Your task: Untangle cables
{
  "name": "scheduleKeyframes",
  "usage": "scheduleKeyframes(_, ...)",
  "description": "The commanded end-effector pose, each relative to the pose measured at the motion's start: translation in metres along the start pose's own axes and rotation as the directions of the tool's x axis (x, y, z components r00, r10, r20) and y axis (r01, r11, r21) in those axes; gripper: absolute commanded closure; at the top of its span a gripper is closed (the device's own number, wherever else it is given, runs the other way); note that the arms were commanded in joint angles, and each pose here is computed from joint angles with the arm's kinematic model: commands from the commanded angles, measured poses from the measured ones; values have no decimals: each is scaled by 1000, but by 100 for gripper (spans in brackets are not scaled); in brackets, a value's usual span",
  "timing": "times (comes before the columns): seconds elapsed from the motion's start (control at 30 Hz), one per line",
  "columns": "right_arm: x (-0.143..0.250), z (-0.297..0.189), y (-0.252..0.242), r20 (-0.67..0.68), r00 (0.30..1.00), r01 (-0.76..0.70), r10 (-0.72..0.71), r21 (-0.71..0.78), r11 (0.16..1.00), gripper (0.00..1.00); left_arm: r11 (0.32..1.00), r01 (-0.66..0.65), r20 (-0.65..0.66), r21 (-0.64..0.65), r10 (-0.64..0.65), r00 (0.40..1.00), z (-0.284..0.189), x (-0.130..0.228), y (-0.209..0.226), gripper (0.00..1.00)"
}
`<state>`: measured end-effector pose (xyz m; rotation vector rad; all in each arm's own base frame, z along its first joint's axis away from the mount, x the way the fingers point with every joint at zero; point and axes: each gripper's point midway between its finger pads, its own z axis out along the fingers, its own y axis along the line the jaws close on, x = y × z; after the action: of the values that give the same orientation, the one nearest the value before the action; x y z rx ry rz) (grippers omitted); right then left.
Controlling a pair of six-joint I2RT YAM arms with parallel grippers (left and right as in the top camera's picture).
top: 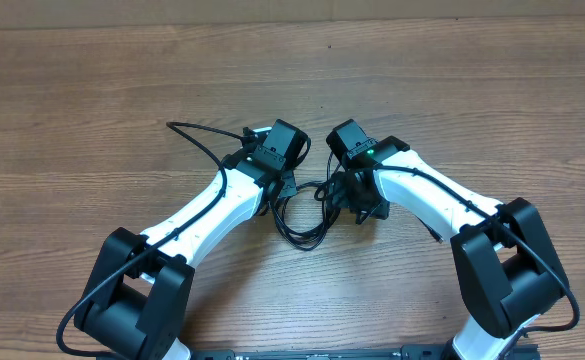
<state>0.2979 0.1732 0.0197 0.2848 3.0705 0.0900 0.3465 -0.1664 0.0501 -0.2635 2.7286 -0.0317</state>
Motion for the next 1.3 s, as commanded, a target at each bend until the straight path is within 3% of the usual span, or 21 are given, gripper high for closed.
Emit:
scheduleKeyframes(0.0,4,2,-3,-5,1000,24,-24,0,1000,28,1000,-14,4,6,14,1000,0,0,-3,96)
scheduleKeyframes(1.27,12,0,6,-50,995,86,-88,-51,995,25,1000,-11,16,16,10,1000,0,-3,-5,95)
